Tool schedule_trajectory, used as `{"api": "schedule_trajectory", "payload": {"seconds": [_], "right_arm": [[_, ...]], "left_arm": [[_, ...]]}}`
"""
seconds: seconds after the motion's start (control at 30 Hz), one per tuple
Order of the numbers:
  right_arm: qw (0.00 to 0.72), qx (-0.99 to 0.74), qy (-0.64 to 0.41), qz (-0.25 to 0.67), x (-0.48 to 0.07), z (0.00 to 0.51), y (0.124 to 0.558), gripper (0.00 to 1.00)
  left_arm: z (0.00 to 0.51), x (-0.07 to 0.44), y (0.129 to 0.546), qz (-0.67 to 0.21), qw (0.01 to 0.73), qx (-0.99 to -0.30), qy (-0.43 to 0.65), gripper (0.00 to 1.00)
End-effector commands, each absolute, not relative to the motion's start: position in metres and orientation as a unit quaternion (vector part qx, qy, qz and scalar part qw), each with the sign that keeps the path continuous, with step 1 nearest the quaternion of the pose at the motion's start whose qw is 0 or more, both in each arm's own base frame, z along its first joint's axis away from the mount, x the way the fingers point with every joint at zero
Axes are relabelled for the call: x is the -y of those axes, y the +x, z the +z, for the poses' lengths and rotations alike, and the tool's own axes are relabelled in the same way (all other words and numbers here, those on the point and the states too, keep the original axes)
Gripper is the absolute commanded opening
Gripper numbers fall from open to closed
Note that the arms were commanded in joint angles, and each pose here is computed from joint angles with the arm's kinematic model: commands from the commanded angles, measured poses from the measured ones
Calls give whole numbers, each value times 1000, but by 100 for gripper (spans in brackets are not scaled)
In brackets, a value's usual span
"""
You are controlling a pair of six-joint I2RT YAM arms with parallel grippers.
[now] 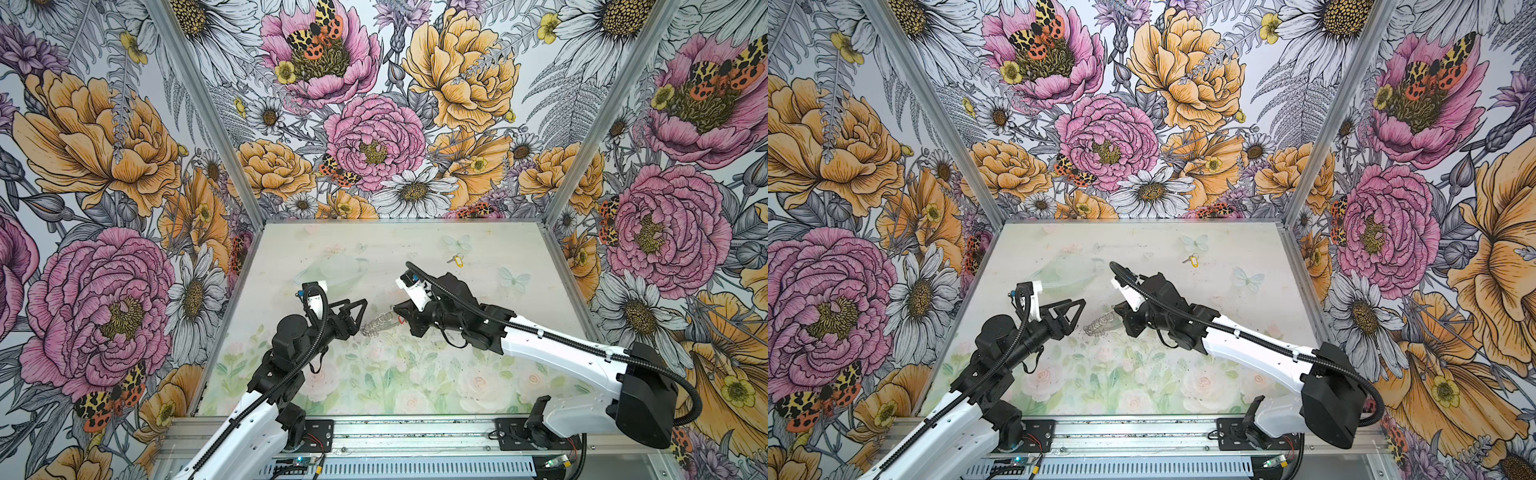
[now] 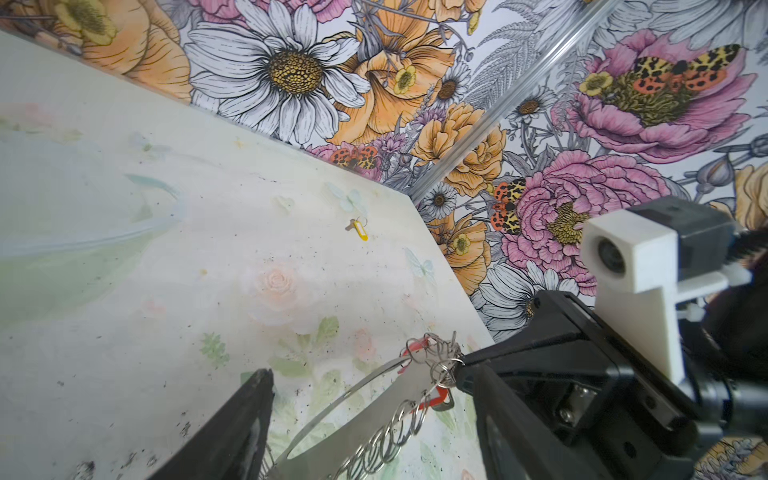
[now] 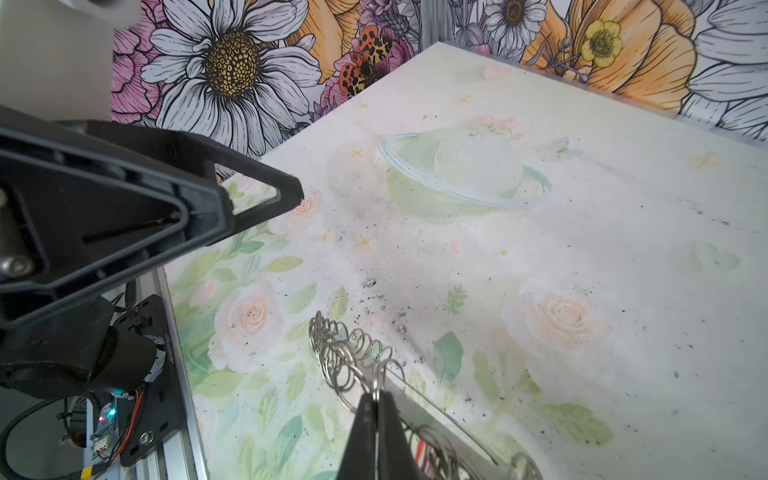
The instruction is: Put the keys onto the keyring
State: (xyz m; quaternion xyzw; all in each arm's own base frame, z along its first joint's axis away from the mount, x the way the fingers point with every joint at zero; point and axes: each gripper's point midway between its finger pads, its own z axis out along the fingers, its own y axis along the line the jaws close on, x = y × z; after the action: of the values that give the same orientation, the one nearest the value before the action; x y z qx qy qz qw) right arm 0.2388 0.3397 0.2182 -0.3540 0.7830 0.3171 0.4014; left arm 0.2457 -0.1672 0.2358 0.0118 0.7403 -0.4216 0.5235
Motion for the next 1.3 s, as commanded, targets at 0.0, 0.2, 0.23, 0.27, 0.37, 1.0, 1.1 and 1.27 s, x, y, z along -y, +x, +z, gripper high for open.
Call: {"api": "schedule_trajectory", "payload": {"seconds": [0.0,0.2,0.23,0.27,0.37,1.0,1.1,1.27], "right_arm": [[441,-741,-371,346,-335,251,229,0],[455,-714,-393,359,-321,266,212,0],[454,-710,-398,362,-320,268,209,0],[453,-705,-403,367,-320,270,206,0],[451,-694,-415,379,-317,275,197,0],[443,-634,-477,417,-303,281,164,0],[443,-625,-483,424,-304,283,160,0],[440,-620,-485,432,-307,283,159,0]], "left_arm": [[263,189,233,-434,564,-697,93,75],[274,216,213,-406,593,-669,191,71],[275,217,211,-404,595,-667,197,70],[276,218,210,-403,595,-664,204,70],[275,222,209,-403,593,-662,217,66],[275,249,178,-404,590,-627,309,41],[272,248,181,-402,589,-633,300,46],[267,250,176,-411,580,-632,309,47]]}}
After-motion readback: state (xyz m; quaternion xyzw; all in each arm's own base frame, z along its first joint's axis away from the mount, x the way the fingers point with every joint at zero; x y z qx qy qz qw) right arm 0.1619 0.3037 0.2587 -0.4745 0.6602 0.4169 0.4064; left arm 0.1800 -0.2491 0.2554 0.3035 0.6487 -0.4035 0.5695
